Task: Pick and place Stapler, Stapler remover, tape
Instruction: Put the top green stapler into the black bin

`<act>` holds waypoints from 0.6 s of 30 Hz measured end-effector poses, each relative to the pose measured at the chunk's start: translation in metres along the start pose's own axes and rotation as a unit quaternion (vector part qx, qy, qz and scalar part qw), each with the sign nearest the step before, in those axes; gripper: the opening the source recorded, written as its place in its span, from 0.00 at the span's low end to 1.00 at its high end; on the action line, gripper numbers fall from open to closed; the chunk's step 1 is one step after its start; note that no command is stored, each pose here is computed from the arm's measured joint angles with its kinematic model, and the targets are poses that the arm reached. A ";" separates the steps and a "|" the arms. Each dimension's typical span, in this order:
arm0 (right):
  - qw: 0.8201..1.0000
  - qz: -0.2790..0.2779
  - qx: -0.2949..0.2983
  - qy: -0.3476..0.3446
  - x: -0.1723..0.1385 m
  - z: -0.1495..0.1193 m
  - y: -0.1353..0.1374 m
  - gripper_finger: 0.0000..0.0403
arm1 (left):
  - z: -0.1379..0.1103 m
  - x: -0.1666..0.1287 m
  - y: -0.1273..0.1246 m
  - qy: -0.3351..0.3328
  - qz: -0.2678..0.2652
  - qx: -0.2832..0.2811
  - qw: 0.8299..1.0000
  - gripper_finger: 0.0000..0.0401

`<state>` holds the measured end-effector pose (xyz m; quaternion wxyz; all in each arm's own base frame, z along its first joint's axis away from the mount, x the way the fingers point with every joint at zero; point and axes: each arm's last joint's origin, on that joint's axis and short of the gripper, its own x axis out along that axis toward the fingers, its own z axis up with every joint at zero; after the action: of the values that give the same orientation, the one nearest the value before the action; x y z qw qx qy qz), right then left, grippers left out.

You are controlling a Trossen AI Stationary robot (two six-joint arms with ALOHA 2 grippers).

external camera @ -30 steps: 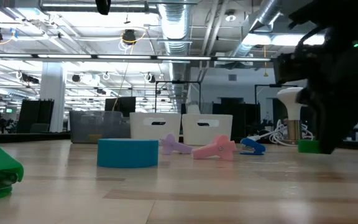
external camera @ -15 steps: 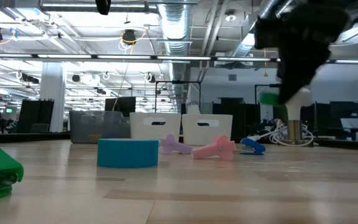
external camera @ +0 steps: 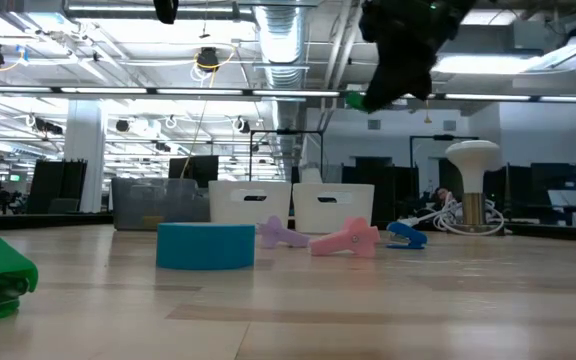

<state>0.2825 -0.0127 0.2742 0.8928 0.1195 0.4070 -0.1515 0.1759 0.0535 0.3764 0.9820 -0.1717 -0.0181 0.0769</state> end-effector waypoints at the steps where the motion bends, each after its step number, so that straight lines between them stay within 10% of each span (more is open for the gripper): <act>1: 1.000 0.001 0.003 -0.004 -0.001 0.004 -0.004 0.12 | 0.000 0.000 0.000 0.000 0.000 0.000 1.000 0.31; 18: 0.998 0.055 0.023 -0.015 0.041 0.029 -0.037 0.13 | 0.000 0.000 0.000 0.000 0.000 0.002 1.000 0.31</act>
<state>0.3149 -0.0635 0.2580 0.9028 0.1603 0.3827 -0.1135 0.1758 0.0536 0.3765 0.9822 -0.1702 -0.0183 0.0771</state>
